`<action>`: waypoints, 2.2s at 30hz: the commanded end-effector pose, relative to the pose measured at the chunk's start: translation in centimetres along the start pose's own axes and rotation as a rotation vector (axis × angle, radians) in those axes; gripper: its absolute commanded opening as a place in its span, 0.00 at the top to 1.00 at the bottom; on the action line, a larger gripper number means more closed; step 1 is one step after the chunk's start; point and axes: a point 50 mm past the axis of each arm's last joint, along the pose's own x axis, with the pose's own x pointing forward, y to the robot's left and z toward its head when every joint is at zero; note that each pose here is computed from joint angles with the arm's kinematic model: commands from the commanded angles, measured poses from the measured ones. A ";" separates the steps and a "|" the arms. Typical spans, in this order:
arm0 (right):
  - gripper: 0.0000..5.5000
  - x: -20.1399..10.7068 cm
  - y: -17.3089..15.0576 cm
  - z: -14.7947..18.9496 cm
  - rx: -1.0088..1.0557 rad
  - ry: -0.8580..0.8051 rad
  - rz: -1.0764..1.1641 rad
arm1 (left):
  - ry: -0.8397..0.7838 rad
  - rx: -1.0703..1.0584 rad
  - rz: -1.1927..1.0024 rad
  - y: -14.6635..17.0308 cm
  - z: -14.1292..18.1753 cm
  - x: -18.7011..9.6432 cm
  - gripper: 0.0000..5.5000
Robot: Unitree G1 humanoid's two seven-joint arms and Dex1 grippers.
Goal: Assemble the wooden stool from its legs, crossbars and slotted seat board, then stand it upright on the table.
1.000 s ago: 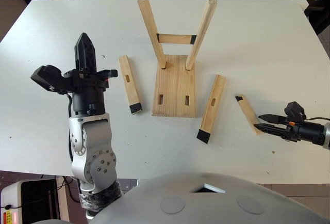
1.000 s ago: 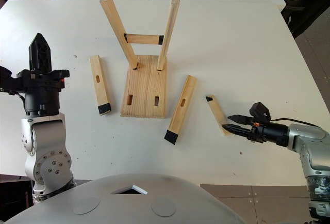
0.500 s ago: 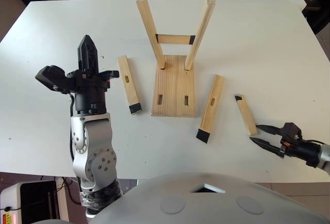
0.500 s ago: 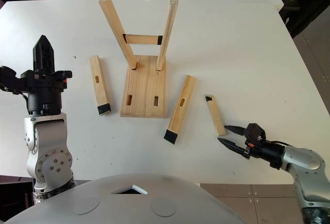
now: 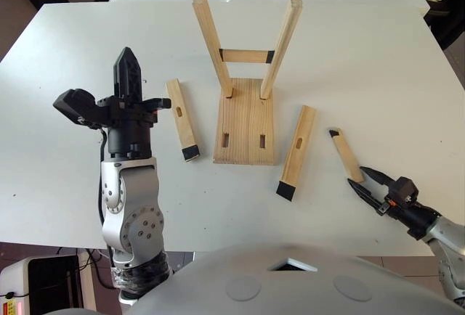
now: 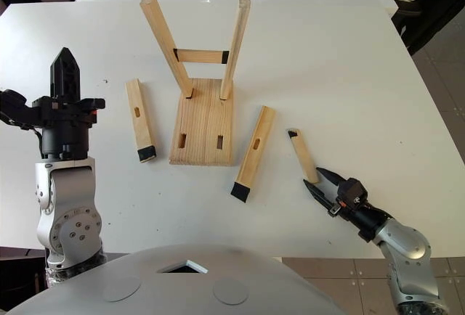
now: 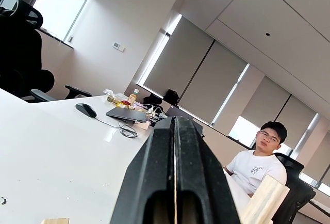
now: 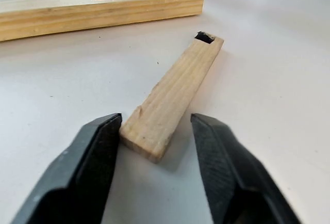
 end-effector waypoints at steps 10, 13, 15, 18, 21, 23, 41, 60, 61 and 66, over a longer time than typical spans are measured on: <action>0.76 1.9 0.1 -0.5 0.166 0.372 0.081 | 0.031 -0.007 -0.004 -0.2 -0.4 0.3 1.00; 0.76 3.9 -4.8 3.6 0.129 0.346 0.089 | 0.029 -0.007 -0.001 -0.3 -0.5 0.3 1.00; 0.76 4.4 -6.1 5.3 0.110 0.309 0.113 | 0.028 -0.009 -0.002 -0.3 -0.5 0.3 1.00; 0.76 6.0 -9.4 8.5 0.180 0.172 0.056 | 0.032 -0.011 -0.004 -0.2 -0.6 0.4 1.00; 0.76 7.3 -11.6 12.0 0.251 0.023 0.020 | 0.052 -0.017 -0.041 -0.1 -0.8 1.1 1.00; 0.76 8.4 -12.5 14.6 0.299 -0.093 0.015 | 0.068 -0.013 -0.065 0.1 -0.8 1.6 1.00; 0.76 4.8 -4.0 35.3 0.398 -1.024 0.651 | 0.244 -0.362 -0.786 -6.0 4.2 9.1 0.88; 0.76 7.9 -3.5 30.1 0.149 -0.666 0.809 | 0.509 -0.365 -1.126 -7.5 5.0 10.6 0.43; 0.76 8.4 -3.2 30.3 0.143 -0.652 0.842 | 0.501 -0.366 -1.123 -7.4 4.9 10.4 0.43; 0.76 10.6 -3.0 30.4 0.134 -0.582 0.925 | 0.466 -0.404 -1.147 -7.9 4.1 9.3 0.43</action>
